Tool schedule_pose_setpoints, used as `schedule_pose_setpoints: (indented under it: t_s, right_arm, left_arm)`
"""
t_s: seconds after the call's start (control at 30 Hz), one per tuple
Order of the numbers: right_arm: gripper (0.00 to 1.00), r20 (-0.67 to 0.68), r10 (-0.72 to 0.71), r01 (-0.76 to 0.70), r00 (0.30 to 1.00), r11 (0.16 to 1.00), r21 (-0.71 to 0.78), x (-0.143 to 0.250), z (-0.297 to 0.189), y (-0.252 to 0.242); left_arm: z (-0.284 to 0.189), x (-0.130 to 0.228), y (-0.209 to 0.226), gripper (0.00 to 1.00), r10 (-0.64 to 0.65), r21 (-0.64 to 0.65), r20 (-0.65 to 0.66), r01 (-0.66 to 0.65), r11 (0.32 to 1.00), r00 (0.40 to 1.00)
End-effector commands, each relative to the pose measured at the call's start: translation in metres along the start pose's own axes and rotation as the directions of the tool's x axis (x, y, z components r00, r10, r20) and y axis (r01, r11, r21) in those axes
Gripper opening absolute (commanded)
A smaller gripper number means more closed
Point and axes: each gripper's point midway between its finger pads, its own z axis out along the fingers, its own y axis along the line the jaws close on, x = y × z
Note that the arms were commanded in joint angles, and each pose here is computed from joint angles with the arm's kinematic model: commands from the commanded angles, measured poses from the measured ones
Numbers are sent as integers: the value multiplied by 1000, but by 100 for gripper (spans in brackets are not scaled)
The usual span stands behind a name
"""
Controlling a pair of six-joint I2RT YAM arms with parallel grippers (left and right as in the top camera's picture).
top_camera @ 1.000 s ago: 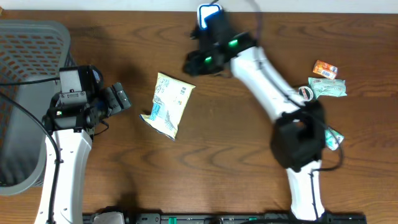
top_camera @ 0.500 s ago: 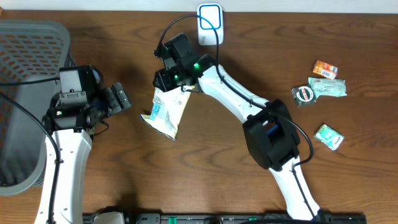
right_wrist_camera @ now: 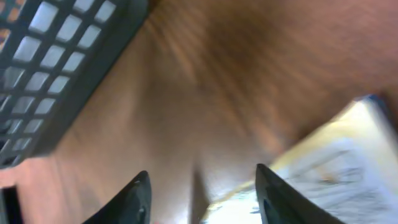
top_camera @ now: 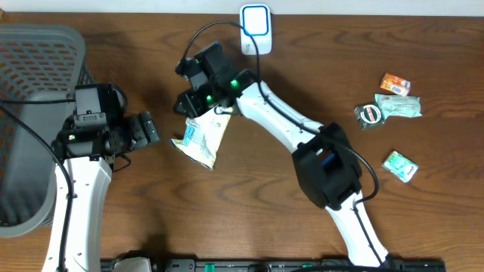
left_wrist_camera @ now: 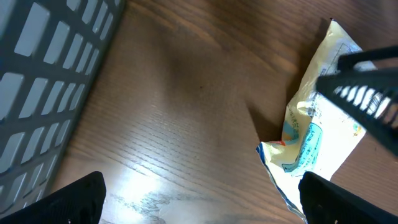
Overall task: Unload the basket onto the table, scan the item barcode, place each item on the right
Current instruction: 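Move the right gripper to the yellow snack bag and grasp it, then lift the snack bag toward the white scanner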
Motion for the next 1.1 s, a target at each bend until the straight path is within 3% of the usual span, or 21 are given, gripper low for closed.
schedule_pose_setpoints:
  t_s: [0.0, 0.33, 0.57, 0.67, 0.83, 0.97, 1.07]
  right_arm:
    - [45, -88, 42, -46, 995, 998, -46, 25, 18, 23]
    - [41, -380, 180, -177, 907, 983, 43, 100, -6, 16]
    - [45, -446, 288, -206, 847, 953, 223, 121, -56, -46]
    - [45, -464, 289, -200, 837, 952, 232, 125, -73, -60]
    - [48, -438, 219, -170, 872, 974, 147, 109, -94, -51]
    - [50, -332, 157, -116, 930, 983, 141, 77, -121, -43]
    - [50, -188, 90, -51, 978, 977, 206, 38, -139, -54]
  left_arm:
    - [0, 0, 4, 98, 19, -18, 1, -19, 1000, 1000]
    - [-1, -11, 1, 98, 8, -6, 44, -8, 1000, 999]
    - [-1, -6, -11, 98, 8, 64, 20, -9, 998, 1000]
    - [-2, -7, -20, 98, 9, 113, 20, -12, 994, 1000]
    - [-3, -11, -41, 98, 15, 230, 35, -22, 973, 999]
    - [1, -11, -43, 81, -59, 245, 18, 53, 968, 998]
    - [8, -9, -41, 78, -118, 233, -17, 119, 965, 993]
